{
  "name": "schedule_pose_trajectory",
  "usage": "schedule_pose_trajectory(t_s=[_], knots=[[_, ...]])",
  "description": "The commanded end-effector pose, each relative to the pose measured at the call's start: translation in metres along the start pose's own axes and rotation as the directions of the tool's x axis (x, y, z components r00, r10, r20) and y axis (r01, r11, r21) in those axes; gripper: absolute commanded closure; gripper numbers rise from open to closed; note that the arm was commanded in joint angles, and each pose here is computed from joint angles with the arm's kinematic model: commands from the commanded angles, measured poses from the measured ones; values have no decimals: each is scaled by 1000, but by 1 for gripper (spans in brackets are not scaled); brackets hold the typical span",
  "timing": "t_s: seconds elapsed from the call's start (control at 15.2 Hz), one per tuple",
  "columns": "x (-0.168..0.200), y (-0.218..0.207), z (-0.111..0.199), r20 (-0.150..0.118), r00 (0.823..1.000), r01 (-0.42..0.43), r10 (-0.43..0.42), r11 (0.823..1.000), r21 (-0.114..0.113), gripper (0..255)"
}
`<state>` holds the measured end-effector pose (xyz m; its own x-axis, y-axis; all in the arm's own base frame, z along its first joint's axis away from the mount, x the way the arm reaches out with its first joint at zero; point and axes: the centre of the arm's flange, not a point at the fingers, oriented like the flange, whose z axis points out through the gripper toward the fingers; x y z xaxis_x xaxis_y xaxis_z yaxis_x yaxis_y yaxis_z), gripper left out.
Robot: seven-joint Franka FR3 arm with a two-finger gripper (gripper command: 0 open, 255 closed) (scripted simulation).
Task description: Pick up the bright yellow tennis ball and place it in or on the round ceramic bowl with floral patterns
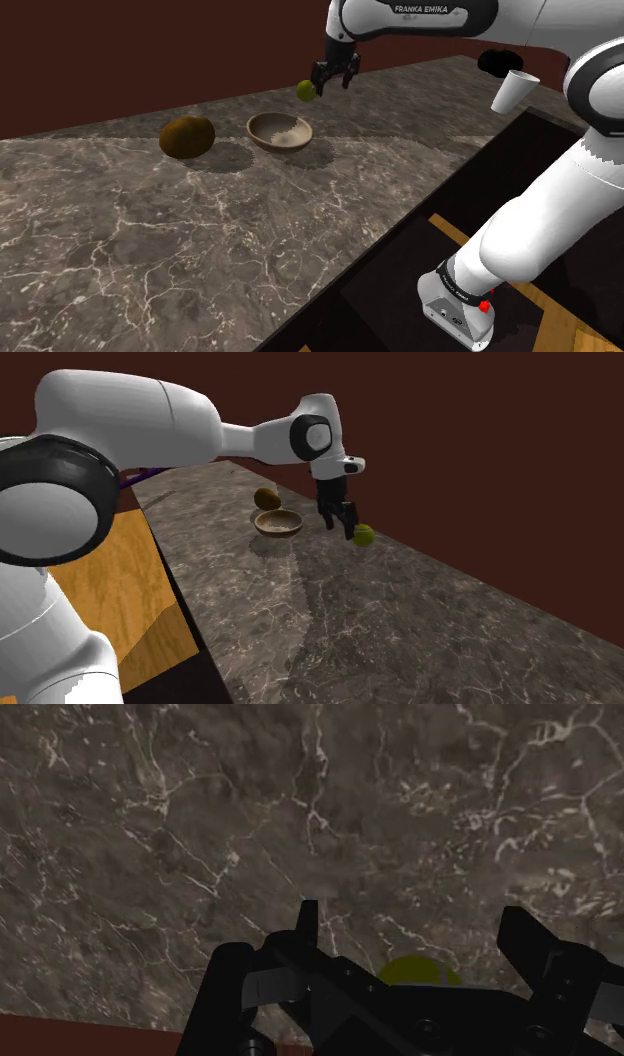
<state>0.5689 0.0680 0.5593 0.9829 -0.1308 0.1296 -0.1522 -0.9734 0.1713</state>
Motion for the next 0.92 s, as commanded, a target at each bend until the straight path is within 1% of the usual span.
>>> schedule_pose_trajectory(t_s=[0.0, 0.33, 0.4, 0.86], knots=[[27, -6, 4, -18, 1000, -7, 6, 1000, -12, 0], [85, -27, 8, -59, 998, -22, 19, 999, -43, 0], [89, -29, 8, -62, 998, -23, 20, 999, -45, 0], [92, -27, 48, -62, 998, -23, 20, 999, -45, 0]])
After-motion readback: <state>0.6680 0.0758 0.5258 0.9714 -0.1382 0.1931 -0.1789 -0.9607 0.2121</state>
